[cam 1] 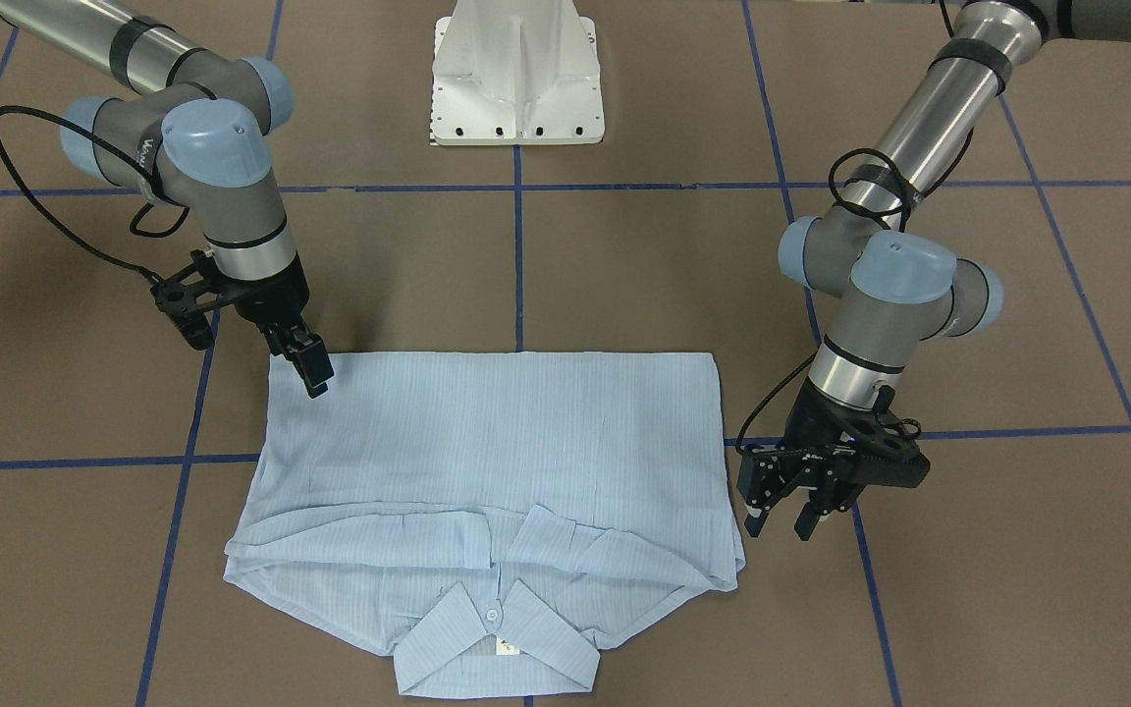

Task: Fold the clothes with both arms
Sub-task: 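Move the right gripper down to the folded edge nearest the robot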

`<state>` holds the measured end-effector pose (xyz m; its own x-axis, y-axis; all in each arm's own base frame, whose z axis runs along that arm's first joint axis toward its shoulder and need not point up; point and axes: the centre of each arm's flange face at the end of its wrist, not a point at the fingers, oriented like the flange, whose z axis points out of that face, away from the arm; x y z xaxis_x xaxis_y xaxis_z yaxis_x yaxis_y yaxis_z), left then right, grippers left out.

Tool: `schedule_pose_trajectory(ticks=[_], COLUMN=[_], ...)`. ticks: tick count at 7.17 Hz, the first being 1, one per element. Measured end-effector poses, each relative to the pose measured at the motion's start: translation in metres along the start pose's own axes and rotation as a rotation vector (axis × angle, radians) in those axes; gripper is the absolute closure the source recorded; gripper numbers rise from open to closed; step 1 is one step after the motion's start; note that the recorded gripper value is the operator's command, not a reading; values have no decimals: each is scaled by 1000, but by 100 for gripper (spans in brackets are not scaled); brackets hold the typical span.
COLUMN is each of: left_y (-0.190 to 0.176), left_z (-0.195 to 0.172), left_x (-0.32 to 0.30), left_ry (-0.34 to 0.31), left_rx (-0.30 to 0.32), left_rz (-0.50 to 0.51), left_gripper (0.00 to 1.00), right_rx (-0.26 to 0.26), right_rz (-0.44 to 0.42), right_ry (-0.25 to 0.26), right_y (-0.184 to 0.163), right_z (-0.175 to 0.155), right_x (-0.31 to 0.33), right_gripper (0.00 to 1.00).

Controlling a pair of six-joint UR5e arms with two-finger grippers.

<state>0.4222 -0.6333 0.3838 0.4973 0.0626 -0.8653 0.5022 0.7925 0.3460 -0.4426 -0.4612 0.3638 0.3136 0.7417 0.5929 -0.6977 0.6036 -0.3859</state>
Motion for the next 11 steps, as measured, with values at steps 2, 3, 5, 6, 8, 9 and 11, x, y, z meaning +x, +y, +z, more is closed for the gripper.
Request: schedule_pose_trajectory(ticks=[2, 3, 5, 6, 8, 9, 11], left_y=[1, 1, 1, 1, 1, 1, 3], left_z=[-3, -4, -4, -5, -6, -6, -5], left_x=[-1, -1, -3, -3, -4, -5, -6], left_ry=[4, 5, 4, 4, 2, 2, 0], left_rx=[2, 4, 7, 10, 12, 12, 10], left_rz=[0, 2, 9, 10, 10, 11, 12], left_gripper=[33, 33, 33, 33, 34, 34, 34], right_rx=[-16, -15, -8, -6, -1, 2, 10], right_rz=[1, 2, 5, 5, 5, 13, 25], right_ry=[20, 33, 53, 57, 64, 64, 60], right_y=[12, 14, 10, 10, 8, 7, -5], right_z=[2, 7, 14, 16, 19, 20, 17], right_x=[22, 28, 39, 40, 42, 41, 38], right_gripper=[13, 16, 25, 29, 99, 100, 100])
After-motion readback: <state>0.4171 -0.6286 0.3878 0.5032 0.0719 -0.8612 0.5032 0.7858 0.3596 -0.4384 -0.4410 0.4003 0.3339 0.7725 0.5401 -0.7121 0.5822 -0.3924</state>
